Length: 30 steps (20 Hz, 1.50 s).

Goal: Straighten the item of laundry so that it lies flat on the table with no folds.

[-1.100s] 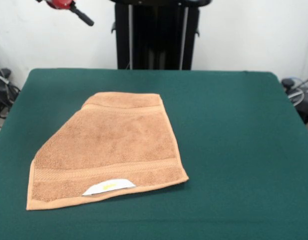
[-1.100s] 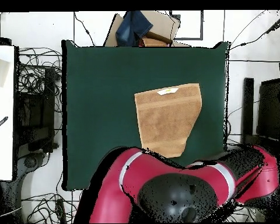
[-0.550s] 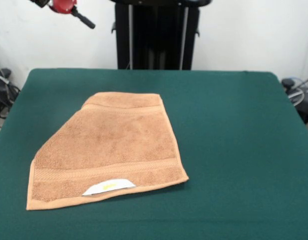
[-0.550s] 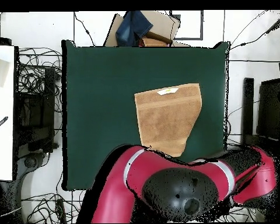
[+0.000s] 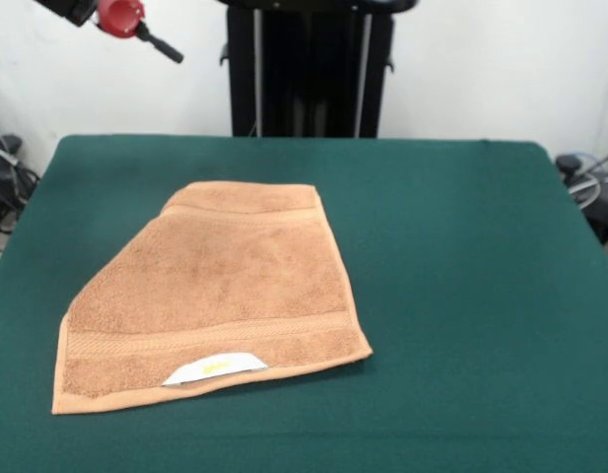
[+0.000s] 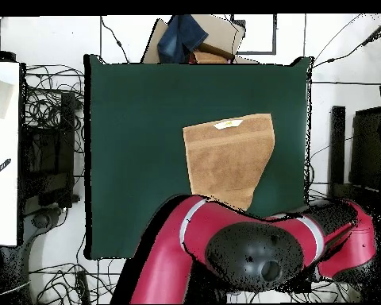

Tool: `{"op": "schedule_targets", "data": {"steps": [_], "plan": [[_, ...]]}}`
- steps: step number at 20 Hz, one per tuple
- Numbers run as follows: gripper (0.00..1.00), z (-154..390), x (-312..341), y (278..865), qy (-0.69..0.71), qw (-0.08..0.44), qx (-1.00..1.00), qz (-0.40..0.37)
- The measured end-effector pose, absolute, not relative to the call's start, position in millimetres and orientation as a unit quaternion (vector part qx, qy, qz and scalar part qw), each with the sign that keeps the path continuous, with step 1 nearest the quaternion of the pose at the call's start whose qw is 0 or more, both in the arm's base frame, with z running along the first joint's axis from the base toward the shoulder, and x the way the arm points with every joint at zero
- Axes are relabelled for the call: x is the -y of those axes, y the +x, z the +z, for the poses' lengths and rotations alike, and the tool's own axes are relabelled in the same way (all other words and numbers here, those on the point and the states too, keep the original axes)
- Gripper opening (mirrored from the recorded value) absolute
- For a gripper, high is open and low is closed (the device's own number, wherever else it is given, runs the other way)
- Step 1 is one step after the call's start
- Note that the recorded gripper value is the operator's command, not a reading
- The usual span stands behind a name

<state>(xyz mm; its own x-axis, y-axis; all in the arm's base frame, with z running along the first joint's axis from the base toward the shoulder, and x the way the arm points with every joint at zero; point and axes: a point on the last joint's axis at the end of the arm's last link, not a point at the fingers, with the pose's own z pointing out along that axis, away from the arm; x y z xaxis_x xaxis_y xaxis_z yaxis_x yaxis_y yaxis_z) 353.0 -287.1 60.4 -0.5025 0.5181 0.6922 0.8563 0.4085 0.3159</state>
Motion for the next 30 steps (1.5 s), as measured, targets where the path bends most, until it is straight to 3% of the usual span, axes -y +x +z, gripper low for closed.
{"op": "schedule_targets", "data": {"steps": [19,30], "plan": [[0.00,27.4,290.4,360.6,-0.412,0.275,0.804,-0.329],[0.00,-6.8,278.8,392.1,-0.405,0.262,0.790,-0.379]]}}
